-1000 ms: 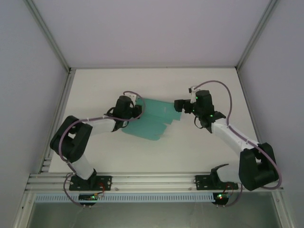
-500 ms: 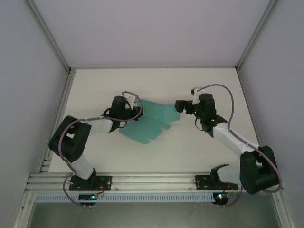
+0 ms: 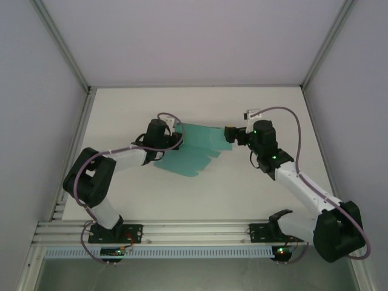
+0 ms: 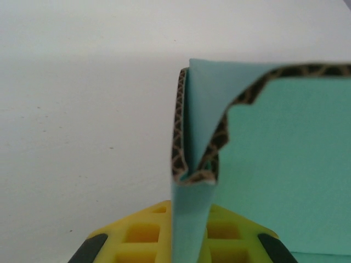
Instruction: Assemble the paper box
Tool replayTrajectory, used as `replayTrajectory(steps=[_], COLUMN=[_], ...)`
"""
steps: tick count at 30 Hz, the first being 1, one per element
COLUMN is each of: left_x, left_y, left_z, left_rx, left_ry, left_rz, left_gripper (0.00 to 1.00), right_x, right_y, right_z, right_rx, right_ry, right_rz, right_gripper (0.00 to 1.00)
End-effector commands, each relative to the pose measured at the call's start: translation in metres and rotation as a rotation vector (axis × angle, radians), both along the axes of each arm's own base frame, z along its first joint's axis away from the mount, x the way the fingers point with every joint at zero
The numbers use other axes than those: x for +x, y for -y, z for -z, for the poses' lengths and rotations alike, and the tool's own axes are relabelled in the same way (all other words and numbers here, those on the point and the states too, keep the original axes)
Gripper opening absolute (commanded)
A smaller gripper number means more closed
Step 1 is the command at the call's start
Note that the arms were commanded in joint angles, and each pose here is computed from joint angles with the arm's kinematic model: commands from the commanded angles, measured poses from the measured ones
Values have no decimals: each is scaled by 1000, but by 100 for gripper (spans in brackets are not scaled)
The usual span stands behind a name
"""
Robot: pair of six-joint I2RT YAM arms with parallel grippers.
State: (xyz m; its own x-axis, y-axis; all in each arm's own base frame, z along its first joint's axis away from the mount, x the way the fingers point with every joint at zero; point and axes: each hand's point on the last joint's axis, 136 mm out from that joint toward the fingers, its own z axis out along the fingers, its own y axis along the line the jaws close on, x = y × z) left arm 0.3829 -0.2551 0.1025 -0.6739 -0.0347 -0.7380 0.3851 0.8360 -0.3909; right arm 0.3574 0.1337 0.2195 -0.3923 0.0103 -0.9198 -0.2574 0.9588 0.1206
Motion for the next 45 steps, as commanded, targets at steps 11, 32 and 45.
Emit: replayTrajectory(steps=[11,32,45], left_x=[7,0,12], left_y=[14,22,2], left_z=[-20,-22,-50], left_rx=[75,112,83], left_ry=[91,147,277], left_rz=[-6,15,-116], left_gripper=[0,0,0], right_x=[10,53,-46], right_y=[-28,-63,-19], right_z=[15,21,29], right_rx=[-86,-262,-299], right_ry=[-86,54,-106], right_rz=[-147,24,8], right_gripper=[99,99,99])
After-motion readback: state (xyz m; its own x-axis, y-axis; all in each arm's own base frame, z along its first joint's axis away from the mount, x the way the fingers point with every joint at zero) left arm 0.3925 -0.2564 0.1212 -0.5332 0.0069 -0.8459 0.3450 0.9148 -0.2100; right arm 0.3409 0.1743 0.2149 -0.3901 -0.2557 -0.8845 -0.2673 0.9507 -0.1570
